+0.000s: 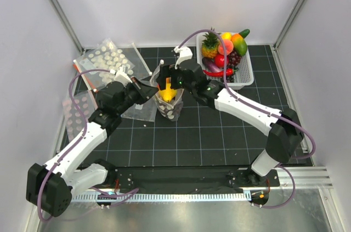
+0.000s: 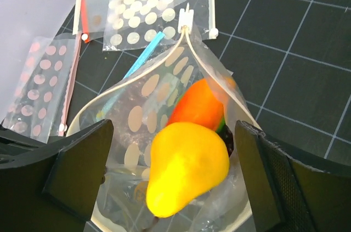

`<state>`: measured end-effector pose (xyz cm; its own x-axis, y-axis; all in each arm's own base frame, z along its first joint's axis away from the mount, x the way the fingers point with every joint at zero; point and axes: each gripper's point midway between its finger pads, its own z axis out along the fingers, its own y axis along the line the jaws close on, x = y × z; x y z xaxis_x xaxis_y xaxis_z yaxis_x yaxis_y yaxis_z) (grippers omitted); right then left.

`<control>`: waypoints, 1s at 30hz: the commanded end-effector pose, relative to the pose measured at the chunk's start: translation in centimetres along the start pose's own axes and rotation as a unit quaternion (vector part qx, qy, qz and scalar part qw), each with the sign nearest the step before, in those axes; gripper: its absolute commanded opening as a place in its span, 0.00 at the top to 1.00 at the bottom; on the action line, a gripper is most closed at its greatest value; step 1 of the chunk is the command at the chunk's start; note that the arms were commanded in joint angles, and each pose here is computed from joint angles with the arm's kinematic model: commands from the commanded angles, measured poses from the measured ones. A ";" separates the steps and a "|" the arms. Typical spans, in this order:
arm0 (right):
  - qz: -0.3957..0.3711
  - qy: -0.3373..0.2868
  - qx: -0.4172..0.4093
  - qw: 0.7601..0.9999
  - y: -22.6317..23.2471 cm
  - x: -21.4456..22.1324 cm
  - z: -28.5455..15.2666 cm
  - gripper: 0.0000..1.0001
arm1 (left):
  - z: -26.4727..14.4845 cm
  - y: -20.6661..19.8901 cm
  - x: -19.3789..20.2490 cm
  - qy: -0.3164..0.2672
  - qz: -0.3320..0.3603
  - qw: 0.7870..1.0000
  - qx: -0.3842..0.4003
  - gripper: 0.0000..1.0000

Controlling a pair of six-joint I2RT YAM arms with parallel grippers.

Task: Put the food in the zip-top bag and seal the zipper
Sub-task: Place the fake fruit in the zipper food storage bag, then adjust the zipper food storage bag at the center of the board.

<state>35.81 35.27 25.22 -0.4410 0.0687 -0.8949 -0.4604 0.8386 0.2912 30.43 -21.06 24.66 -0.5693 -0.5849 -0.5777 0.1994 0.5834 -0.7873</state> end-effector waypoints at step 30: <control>0.054 0.076 0.150 0.984 -6.9 2.3 -0.3 0.79 | -0.9 -0.8 -1.4 -0.030 0.014 0.999 0.010 1.00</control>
<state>37.18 28.61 20.31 -0.5700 0.0405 -0.8206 -0.1573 0.9749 0.1574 30.16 -20.59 24.87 -0.5549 -0.5933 -0.5832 0.1942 0.5893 -0.7842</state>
